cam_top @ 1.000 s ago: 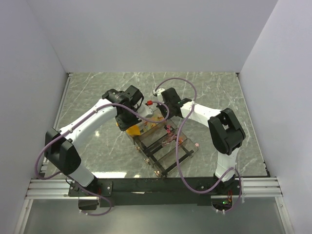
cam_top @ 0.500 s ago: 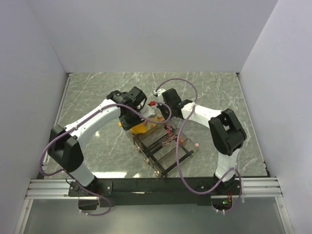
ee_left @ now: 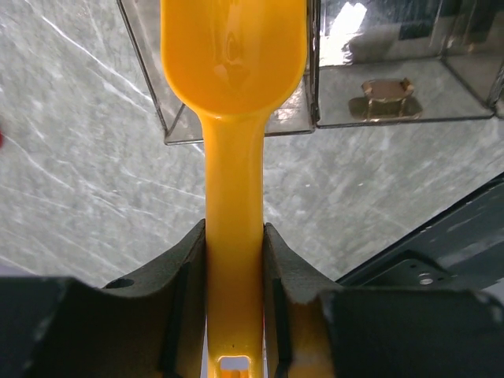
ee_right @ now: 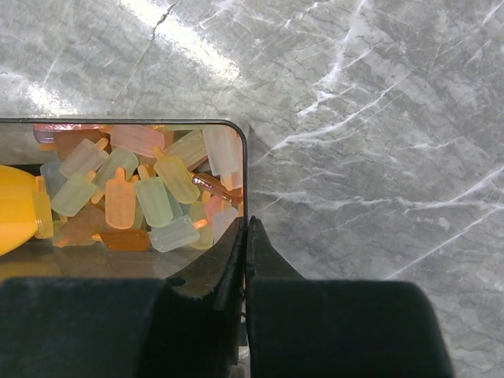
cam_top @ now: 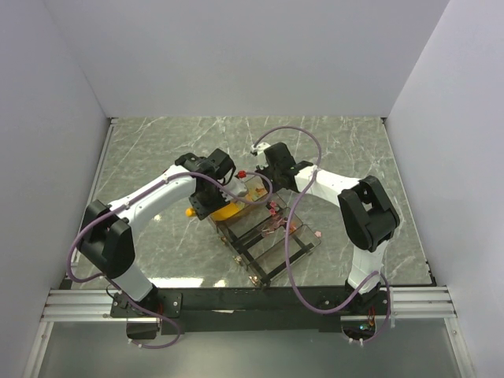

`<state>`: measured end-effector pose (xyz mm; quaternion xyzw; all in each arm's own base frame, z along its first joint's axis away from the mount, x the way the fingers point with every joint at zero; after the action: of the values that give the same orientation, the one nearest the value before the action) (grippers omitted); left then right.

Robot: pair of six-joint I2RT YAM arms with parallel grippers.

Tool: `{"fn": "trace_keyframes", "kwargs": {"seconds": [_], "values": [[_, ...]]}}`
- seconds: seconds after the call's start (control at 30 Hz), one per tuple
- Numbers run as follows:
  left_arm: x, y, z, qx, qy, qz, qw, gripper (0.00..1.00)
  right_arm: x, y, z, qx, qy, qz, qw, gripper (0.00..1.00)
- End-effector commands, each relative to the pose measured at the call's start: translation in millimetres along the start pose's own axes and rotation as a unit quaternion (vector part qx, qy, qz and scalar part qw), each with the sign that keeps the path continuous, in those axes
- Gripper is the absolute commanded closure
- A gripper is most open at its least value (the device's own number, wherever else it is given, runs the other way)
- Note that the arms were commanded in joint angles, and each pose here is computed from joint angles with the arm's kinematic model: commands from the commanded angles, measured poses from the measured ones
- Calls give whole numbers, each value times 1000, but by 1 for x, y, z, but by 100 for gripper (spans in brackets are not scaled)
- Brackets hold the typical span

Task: Pack the candies
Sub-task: Scoop the fake candies from the storage box.

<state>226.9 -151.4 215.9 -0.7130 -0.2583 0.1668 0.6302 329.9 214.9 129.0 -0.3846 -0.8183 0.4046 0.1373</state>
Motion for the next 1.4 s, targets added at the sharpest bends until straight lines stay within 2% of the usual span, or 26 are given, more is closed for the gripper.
{"fn": "trace_keyframes", "kwargs": {"seconds": [0.0,0.2,0.4,0.63,0.9,1.0,1.2,1.23,1.37], "values": [[-8,12,-41,-114,-22,46,992,99,13,-10,-15,-50,11,-51,997,100],[-16,13,-64,-152,-61,70,984,99,19,-7,-12,-52,27,-77,995,100],[-32,17,-86,-197,-70,93,973,99,24,-3,-10,-53,48,-101,992,100],[-40,20,-94,-234,-75,128,961,99,29,3,-9,-46,60,-128,989,100],[-33,34,-85,-202,-76,71,974,99,27,1,-5,-40,54,-117,991,100],[-33,40,-85,-214,-75,71,971,99,29,2,-7,-44,59,-133,988,100],[-42,55,-82,-284,-89,84,951,99,29,4,-5,-50,86,-154,983,100],[-41,53,-86,-313,-92,81,942,99,25,5,-1,-47,104,-161,980,100],[-43,53,-78,-350,-111,77,927,99,16,7,6,-42,118,-151,981,100]]}}
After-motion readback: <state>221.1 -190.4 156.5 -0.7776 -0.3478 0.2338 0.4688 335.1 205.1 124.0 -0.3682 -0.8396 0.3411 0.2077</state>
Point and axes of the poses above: each gripper's point midway between its finger pads, its own y axis out along the fingers, its own x axis along the line the jaws close on, z = x × y, the point moved 10 cm from there along -y, back along the fingers, and after that the axes turned 7 degrees about -y, right-handed, at the moved point
